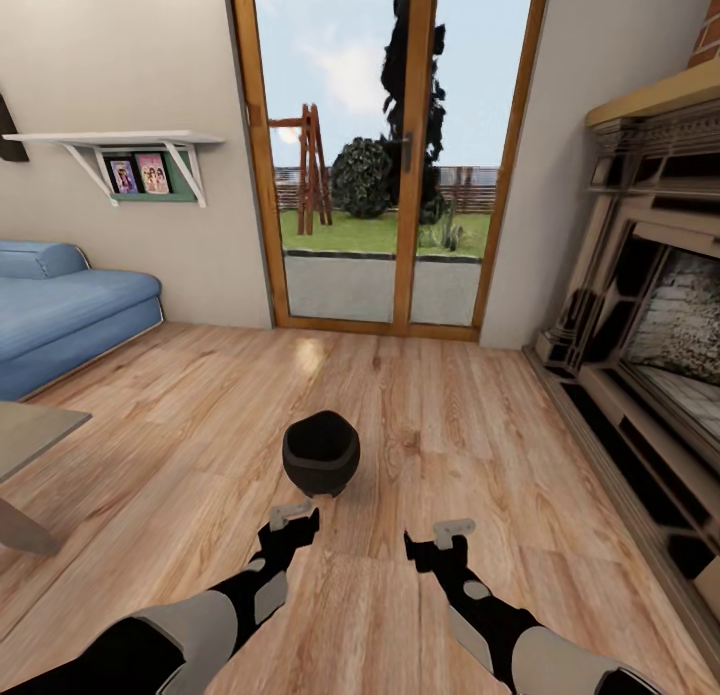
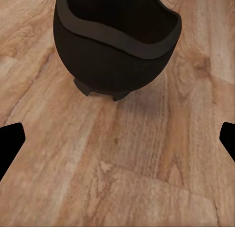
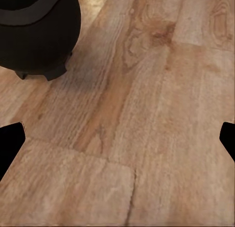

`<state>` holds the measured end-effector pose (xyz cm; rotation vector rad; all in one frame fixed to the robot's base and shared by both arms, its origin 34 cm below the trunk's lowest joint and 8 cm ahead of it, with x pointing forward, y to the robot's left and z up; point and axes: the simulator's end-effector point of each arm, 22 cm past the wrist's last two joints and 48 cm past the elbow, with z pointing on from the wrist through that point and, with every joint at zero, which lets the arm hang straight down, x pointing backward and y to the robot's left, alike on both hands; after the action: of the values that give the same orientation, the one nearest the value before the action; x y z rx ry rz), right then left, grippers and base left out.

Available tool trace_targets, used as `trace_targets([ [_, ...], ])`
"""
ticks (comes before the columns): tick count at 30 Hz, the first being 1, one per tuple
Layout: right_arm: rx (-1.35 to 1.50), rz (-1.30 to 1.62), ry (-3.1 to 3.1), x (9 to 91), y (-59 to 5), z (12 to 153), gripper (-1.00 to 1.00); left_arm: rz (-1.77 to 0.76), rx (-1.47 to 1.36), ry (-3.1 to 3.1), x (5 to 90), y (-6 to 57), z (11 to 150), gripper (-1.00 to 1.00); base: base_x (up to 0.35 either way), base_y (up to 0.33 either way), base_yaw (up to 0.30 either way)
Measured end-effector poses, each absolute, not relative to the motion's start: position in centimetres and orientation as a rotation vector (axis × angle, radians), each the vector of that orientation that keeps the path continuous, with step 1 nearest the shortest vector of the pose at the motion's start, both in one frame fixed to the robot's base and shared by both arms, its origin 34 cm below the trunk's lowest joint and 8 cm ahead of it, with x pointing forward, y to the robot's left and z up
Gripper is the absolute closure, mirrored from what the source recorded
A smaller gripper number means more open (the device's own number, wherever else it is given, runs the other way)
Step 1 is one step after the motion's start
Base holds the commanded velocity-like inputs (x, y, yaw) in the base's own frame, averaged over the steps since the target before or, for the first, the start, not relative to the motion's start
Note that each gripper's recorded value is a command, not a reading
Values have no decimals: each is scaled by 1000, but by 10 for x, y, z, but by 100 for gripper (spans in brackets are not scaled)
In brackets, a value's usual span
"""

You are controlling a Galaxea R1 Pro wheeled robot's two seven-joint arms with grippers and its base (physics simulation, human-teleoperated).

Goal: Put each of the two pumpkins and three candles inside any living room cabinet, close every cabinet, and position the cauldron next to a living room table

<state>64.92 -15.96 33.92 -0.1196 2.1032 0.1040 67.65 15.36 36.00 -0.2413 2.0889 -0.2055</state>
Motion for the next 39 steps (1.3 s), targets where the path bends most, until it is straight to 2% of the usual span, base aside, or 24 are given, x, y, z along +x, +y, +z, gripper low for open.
trace_targets([
  [13,-182,108,2329,633,-150,313,-100,-377,-225,2073,738,140,436,-100,0,0,0],
  [21,-224,88,2395,677,-148,352,-100,-456,-338,2127,747,157,451,-100,0,0,0],
  [39,-273,146,2297,731,-114,428,-100,-307,-394,2307,725,176,417,-100,0,0,0],
])
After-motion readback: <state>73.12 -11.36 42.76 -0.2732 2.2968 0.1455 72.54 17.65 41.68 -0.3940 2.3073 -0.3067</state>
